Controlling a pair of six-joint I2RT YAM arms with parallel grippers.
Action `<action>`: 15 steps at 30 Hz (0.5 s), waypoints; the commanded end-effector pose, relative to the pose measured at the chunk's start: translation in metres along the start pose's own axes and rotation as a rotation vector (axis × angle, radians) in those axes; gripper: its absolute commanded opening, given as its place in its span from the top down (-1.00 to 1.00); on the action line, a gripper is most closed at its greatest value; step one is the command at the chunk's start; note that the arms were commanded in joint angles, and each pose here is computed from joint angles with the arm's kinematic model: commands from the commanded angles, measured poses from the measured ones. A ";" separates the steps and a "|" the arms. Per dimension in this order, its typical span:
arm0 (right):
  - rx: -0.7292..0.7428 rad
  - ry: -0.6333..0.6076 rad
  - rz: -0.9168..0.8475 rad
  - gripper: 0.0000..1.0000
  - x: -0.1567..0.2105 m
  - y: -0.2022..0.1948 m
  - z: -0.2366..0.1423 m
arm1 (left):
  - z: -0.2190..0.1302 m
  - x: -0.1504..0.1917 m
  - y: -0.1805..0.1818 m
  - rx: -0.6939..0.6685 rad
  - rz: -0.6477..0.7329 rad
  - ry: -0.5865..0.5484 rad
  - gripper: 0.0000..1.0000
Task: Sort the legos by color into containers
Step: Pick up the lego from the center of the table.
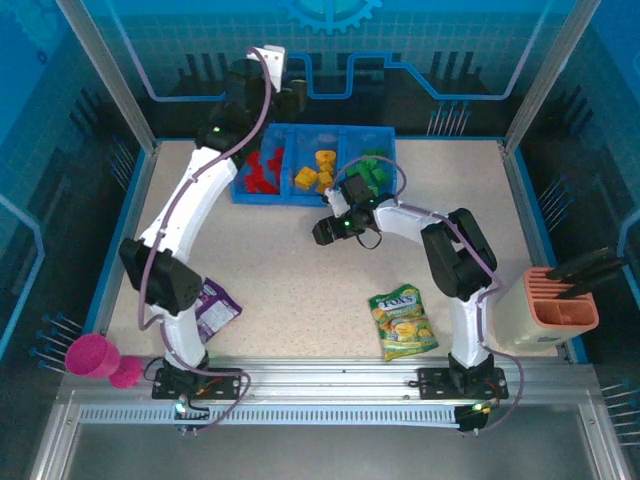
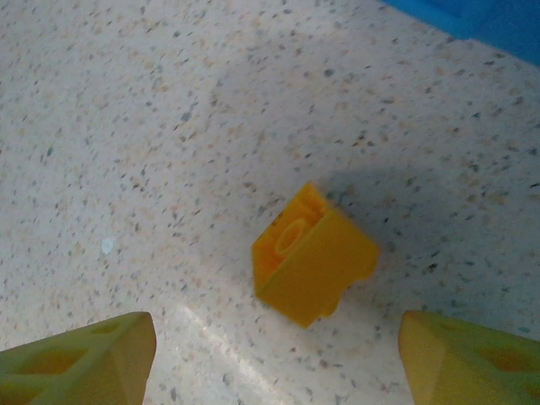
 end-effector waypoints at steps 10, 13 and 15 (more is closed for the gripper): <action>-0.030 0.064 0.111 -0.42 0.002 -0.001 0.027 | -0.096 -0.039 0.046 -0.193 0.133 -0.159 -0.44; -0.024 0.057 0.130 -0.38 0.001 -0.003 0.031 | -0.106 -0.038 0.051 -0.213 0.139 -0.165 -0.46; -0.025 0.046 0.142 -0.34 -0.001 -0.003 0.033 | -0.110 -0.036 0.054 -0.222 0.136 -0.165 -0.47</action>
Point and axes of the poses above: each hand's point on the last joint's axis, 136 mm out from that joint toward the fingers, its own z axis out along the fingers, its own y axis along the line the jaws close on, x = y × z, the point moved 6 cm from there along -z, back along the fingers, and after that the axes turned 6 degrees about z, right-handed, at the moved point
